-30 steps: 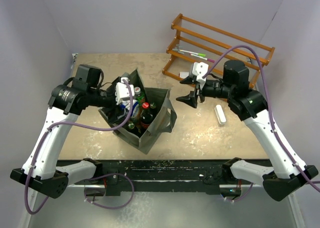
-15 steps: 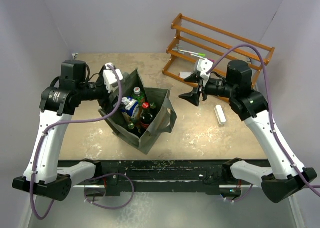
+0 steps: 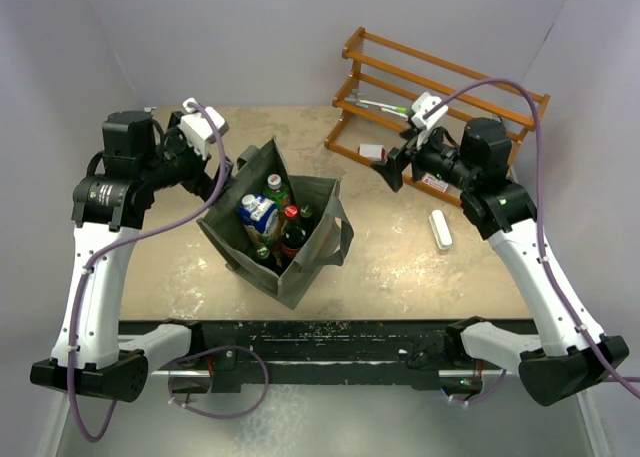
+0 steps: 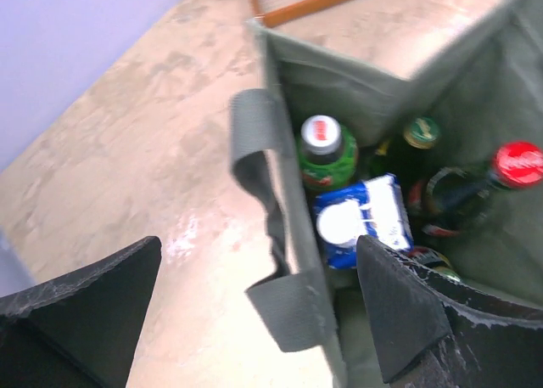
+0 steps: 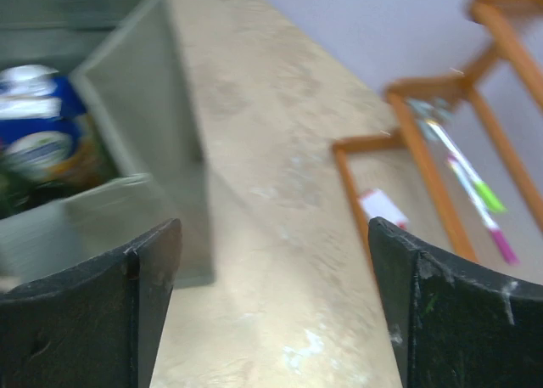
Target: Place the beverage into the canvas bag
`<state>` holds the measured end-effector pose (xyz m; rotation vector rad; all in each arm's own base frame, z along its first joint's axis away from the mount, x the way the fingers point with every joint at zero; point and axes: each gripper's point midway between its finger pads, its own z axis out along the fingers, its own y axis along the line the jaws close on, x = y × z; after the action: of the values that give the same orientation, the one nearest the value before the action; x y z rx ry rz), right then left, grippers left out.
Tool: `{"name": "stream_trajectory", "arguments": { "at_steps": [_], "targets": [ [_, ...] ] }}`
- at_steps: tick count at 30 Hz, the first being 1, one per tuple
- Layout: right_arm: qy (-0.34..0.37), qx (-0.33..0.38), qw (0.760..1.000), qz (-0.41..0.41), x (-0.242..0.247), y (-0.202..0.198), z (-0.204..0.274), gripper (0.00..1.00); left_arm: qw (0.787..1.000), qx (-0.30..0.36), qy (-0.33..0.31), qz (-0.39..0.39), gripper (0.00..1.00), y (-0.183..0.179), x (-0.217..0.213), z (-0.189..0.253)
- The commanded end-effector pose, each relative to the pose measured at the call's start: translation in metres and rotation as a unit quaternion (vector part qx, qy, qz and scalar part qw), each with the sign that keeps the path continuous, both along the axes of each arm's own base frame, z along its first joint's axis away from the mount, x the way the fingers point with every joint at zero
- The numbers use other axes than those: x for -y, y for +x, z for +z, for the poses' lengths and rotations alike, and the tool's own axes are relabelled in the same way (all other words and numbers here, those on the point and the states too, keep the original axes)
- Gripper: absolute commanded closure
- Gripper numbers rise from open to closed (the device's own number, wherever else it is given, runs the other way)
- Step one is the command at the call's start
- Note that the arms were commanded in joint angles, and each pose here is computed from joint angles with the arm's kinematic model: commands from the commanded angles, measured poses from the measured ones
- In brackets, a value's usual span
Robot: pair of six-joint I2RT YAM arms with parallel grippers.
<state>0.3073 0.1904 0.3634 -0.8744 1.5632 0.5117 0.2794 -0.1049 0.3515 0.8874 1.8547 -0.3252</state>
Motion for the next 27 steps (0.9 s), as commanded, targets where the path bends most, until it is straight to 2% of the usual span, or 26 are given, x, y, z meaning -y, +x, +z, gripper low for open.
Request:
{"name": "stream_trajectory", "arguments": {
  "at_steps": [1,2,4,12,21,27],
  "targets": [
    [0.047,0.03,0.975,-0.216,0.063,0.052,0.024,0.04,0.989,0.057,-0.007,0.135,0.01,0.028,-0.037,0.031],
    [0.054,0.031,0.967,-0.248,0.075,0.057,0.025,0.0,0.985,0.068,-0.007,0.156,0.01,0.031,-0.043,0.034],
    [0.061,0.034,0.952,-0.296,0.093,0.064,0.027,0.0,0.976,0.092,-0.012,0.197,0.01,0.036,-0.057,0.041],
    [0.09,0.041,0.94,-0.326,0.106,0.067,0.035,0.0,0.92,0.219,-0.056,0.32,0.01,0.034,-0.099,0.072],
    [0.118,0.05,0.927,-0.351,0.119,0.06,0.055,0.0,0.914,0.229,-0.064,0.328,0.01,0.042,-0.101,0.07],
    [0.062,0.12,0.923,-0.36,0.131,0.064,0.079,0.0,0.92,0.235,-0.043,0.311,0.01,0.042,-0.098,0.063]
  ]
}}
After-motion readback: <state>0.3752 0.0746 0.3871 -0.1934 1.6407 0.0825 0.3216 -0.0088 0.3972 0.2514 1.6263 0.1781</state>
